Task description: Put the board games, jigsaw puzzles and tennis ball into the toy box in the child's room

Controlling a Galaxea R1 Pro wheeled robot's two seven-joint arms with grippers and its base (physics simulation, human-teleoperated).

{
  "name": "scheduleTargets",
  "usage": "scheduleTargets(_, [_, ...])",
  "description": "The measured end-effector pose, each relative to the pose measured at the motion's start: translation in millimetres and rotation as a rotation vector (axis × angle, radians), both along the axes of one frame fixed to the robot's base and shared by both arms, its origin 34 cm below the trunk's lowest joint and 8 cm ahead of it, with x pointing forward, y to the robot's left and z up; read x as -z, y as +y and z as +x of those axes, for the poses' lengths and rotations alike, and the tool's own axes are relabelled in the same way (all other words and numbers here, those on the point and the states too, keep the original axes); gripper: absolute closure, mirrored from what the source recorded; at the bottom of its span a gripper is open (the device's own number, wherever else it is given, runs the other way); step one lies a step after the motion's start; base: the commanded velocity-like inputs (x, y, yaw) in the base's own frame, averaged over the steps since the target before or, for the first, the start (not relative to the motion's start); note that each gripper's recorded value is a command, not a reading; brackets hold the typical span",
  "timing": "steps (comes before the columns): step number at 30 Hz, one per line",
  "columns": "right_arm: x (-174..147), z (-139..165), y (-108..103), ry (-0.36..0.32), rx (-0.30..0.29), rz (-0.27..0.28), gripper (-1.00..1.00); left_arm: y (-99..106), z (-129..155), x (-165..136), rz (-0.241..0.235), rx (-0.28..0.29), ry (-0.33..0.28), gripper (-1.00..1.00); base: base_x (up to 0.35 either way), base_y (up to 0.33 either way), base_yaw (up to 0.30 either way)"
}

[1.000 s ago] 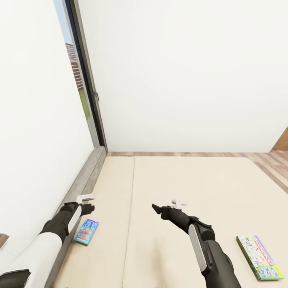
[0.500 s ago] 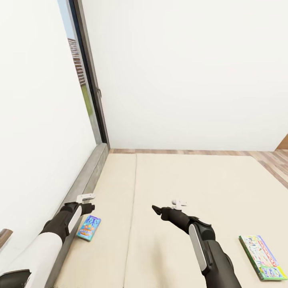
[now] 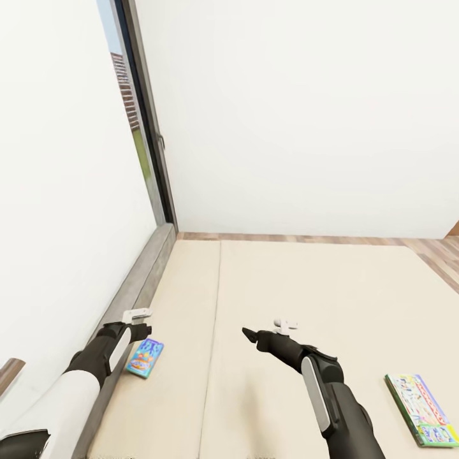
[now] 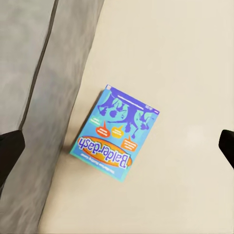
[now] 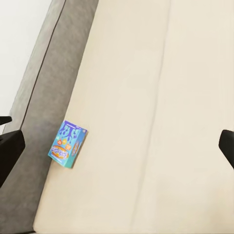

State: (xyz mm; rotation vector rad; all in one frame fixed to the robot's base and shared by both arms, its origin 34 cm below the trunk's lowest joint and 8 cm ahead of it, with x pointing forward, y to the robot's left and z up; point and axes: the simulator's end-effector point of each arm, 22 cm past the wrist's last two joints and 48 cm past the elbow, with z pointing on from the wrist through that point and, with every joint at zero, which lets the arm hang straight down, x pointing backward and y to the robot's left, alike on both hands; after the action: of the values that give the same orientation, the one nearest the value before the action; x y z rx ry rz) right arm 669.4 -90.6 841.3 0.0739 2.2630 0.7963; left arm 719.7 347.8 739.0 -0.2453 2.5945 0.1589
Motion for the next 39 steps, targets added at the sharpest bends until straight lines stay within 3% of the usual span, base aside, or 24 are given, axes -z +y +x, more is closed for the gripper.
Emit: scheduleTargets(39, [35, -8, 1, 0.065, -0.001, 0.001, -1.00, -1, -14, 37, -0.001, 0.002, 0.062, -1.00, 0.000, 0.000, 0.001])
